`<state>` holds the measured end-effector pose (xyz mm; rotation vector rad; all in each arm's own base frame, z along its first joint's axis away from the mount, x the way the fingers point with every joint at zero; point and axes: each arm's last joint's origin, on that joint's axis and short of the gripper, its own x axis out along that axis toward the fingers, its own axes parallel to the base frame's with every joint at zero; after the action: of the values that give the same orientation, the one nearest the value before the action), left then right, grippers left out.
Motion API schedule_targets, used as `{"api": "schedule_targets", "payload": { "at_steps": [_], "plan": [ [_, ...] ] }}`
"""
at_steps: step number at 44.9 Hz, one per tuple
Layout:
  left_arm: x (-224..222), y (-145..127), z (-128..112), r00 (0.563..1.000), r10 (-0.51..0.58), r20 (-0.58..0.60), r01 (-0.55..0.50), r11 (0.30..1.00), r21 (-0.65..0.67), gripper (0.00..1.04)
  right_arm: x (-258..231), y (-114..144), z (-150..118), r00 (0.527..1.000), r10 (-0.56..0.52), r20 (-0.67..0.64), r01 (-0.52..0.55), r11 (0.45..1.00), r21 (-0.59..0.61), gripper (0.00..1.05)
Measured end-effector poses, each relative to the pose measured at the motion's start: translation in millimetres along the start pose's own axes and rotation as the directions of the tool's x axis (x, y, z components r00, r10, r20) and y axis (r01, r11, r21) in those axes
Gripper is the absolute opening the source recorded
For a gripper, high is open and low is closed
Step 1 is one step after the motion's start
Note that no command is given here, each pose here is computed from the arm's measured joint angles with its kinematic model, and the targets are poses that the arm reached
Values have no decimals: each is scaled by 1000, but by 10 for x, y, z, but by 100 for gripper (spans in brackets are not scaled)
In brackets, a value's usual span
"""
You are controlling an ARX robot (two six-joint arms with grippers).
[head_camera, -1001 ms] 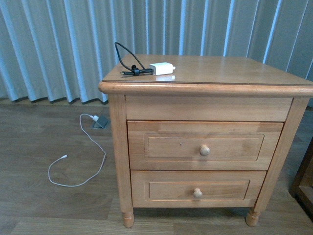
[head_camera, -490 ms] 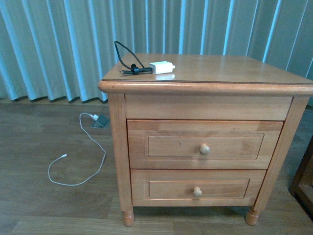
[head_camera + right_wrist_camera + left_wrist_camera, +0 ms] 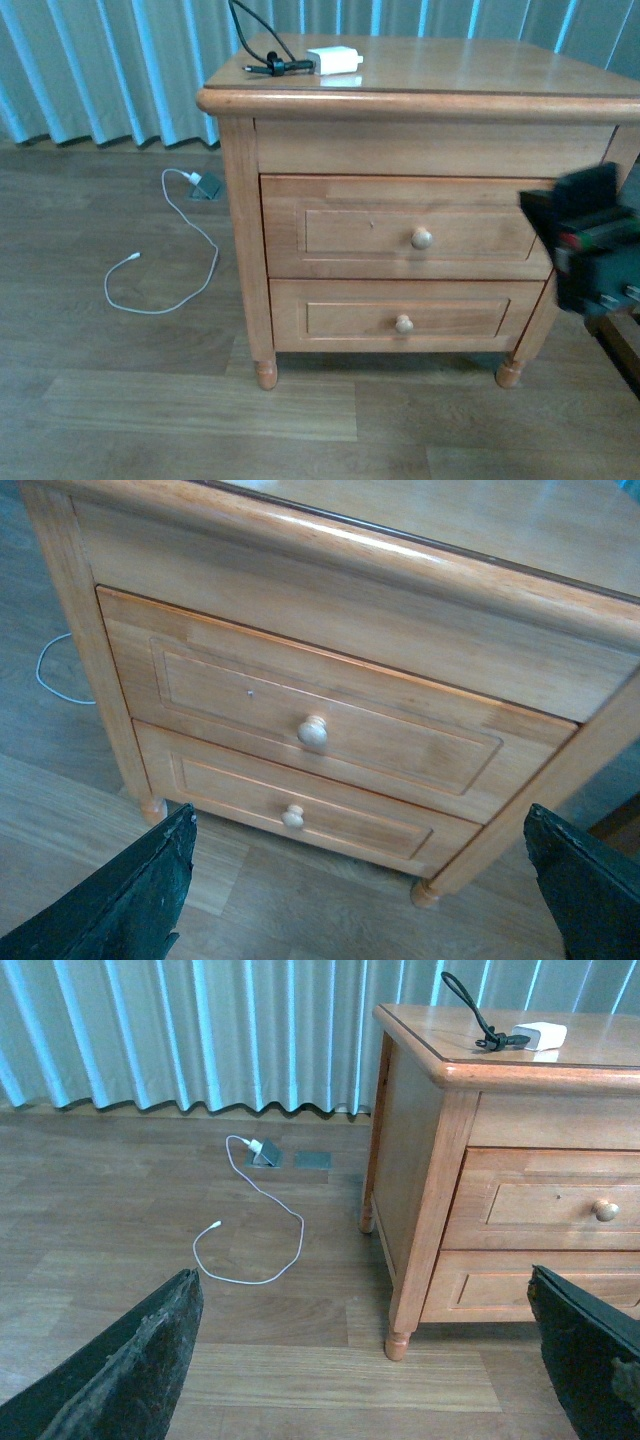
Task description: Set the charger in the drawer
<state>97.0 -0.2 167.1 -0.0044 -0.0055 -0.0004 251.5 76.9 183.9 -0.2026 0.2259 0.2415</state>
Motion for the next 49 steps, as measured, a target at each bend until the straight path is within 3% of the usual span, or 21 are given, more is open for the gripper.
{"api": "schedule_targets", "payload": {
  "at_steps": [8, 23, 49],
  "plan": [
    [0, 0, 0, 1000, 0, 0, 0, 1000, 0, 99, 669, 177, -107, 1000, -21, -14, 20, 1000, -16, 96],
    [0, 0, 0, 1000, 0, 0, 0, 1000, 0, 99, 1584, 346, -567, 993, -92, -67, 90, 995, -37, 96],
    [0, 0, 0, 1000, 0, 0, 0, 1000, 0, 99, 2203, 396, -875, 984, -157, -84, 154, 987, -49, 96]
  ]
}}
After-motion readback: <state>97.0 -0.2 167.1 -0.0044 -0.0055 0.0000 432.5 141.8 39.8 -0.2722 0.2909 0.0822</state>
